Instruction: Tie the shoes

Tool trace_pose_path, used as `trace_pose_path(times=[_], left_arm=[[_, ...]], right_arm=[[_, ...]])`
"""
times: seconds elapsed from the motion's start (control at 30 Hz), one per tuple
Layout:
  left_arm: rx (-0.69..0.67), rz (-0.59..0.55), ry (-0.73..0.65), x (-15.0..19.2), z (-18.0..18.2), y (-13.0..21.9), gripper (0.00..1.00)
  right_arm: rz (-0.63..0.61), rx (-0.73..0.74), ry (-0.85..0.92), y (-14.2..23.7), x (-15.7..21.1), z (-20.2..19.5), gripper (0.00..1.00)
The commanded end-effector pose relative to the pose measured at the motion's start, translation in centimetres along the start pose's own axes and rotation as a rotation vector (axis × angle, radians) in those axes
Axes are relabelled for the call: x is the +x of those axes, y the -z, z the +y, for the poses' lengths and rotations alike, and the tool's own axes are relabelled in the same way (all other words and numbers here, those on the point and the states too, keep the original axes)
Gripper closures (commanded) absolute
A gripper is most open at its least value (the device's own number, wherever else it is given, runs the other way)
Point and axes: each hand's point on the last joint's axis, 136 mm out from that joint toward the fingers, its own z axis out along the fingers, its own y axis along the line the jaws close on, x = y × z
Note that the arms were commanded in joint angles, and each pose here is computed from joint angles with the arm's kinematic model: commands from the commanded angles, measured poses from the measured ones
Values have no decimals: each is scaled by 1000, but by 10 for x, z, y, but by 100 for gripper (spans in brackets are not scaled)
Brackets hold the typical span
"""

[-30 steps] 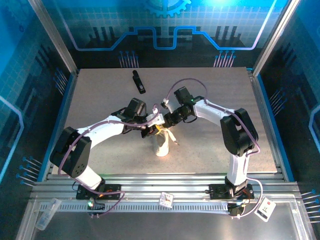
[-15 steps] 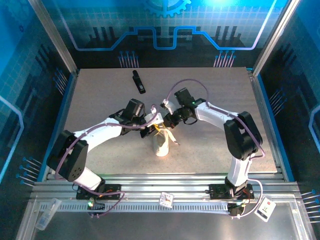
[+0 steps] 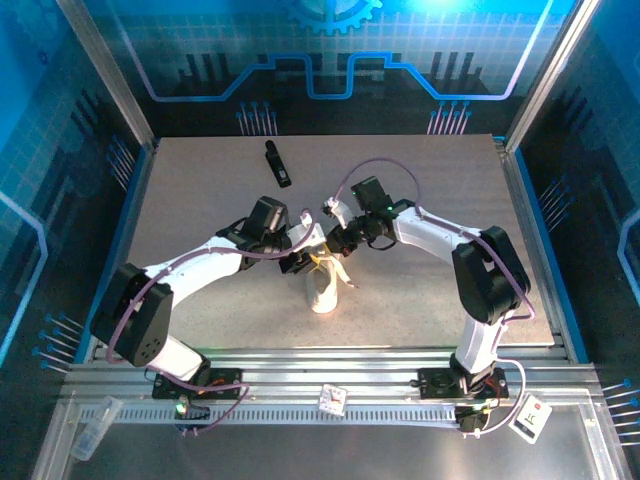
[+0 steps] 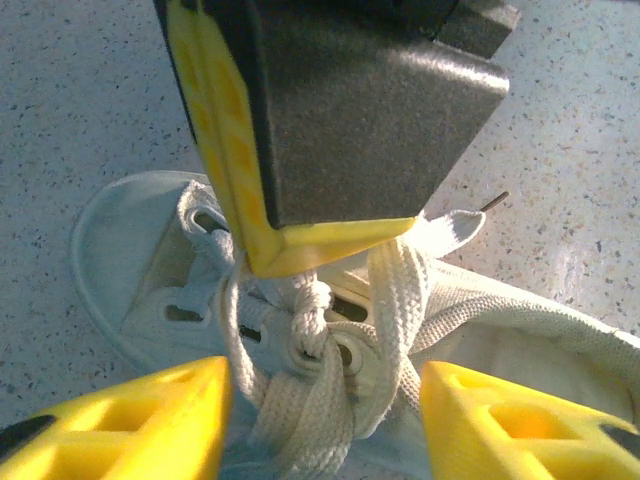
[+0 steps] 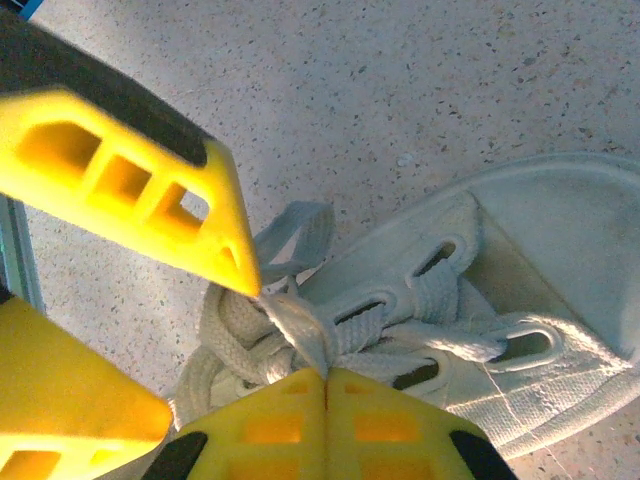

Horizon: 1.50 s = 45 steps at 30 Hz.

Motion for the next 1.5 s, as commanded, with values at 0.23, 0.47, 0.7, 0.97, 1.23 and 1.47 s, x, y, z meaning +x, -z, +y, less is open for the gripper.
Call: trace_pose_path(times=[0.23,0.47,0.7,0.97,1.23,1.47], left_arm=[[36,26,-77,-8,-1,1,40],[45,4,-56,-16,4,-5,39],[65,10,-34,-18,5,-11,41],[105,13,-27,-17,-1,-11,39],[43,68,17,-9,13,-17,43],[37,74,36,-8,15,-20,43]], right_arm=[[-45,-34,61,9,-7,15,100],[-59,-40,78,13,-7,17,100],[-58,-49,80,14,-4,18,100],[-59,-45,75,15,-2,17,100],[-70,-50,86,19,0,20,100],[-74,-57,90,20,3,22,100]])
